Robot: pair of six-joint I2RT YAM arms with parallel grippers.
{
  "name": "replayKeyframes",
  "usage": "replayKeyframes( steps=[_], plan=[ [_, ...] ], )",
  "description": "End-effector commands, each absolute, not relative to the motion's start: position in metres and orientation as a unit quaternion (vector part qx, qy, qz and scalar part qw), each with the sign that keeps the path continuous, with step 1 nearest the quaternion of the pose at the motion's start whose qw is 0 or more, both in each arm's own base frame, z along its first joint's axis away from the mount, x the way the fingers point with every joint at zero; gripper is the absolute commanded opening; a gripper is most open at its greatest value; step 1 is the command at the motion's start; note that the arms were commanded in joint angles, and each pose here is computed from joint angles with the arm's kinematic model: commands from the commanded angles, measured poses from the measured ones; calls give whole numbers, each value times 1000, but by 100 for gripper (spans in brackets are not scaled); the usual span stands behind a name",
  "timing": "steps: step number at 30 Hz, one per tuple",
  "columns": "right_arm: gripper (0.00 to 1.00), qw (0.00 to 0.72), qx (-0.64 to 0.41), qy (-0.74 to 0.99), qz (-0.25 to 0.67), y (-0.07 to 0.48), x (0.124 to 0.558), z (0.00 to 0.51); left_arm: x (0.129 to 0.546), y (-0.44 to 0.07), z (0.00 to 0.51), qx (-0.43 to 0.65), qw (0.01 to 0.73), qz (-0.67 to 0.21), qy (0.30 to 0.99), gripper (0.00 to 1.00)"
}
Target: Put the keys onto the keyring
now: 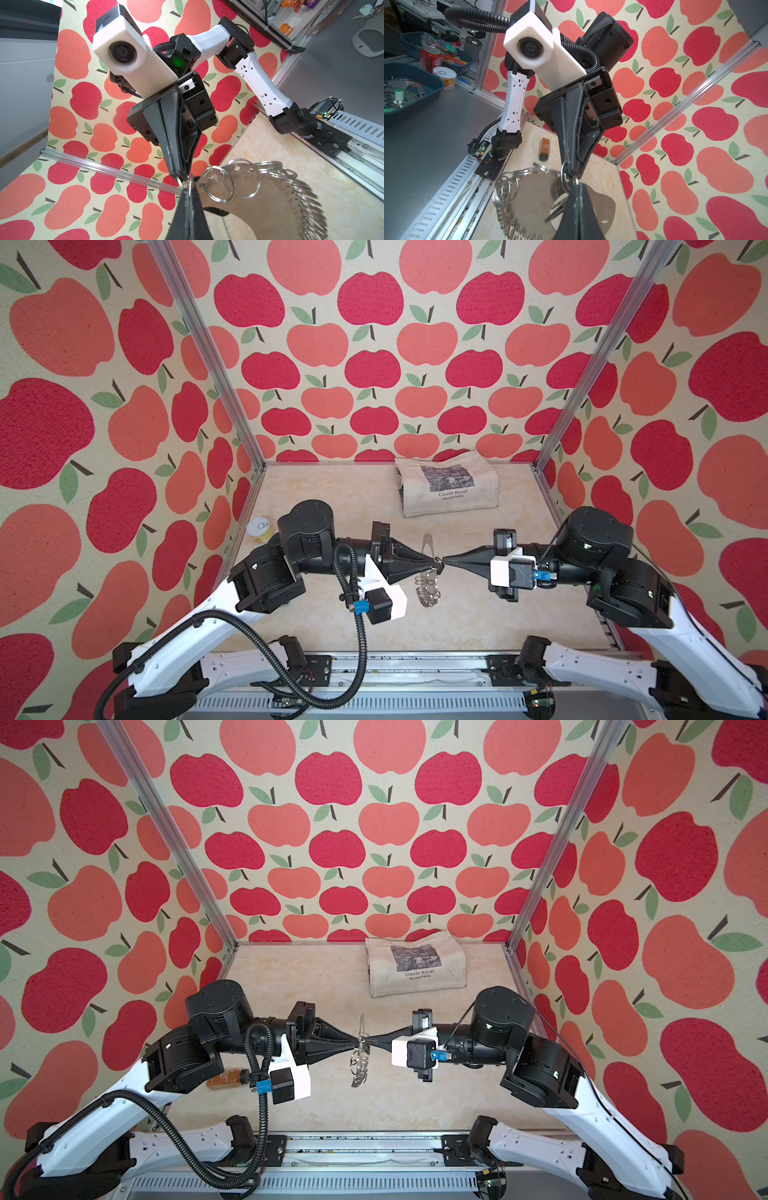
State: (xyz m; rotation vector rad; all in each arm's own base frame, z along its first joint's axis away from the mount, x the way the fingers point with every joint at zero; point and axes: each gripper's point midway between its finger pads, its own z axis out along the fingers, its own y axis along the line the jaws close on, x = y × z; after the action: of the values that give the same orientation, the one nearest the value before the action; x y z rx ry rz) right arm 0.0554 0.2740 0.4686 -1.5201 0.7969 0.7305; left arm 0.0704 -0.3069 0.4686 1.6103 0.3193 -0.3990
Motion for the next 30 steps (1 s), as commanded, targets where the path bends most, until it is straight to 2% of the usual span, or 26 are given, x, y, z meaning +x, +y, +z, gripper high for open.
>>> replayKeyframes(
  steps=[1, 28, 29, 30],
  plan=[
    [0, 574, -650, 392, 306, 278, 67, 455, 55, -300, 500, 684, 702, -177, 88, 0],
    [0, 524, -605, 483, 355, 284, 90, 432, 54, -292, 511, 644, 737, -186, 83, 0],
    [4, 524, -602, 488, 352, 284, 92, 431, 55, -293, 511, 642, 738, -189, 87, 0],
    [12, 527, -600, 490, 350, 282, 93, 431, 56, -292, 511, 640, 739, -193, 89, 0]
  ],
)
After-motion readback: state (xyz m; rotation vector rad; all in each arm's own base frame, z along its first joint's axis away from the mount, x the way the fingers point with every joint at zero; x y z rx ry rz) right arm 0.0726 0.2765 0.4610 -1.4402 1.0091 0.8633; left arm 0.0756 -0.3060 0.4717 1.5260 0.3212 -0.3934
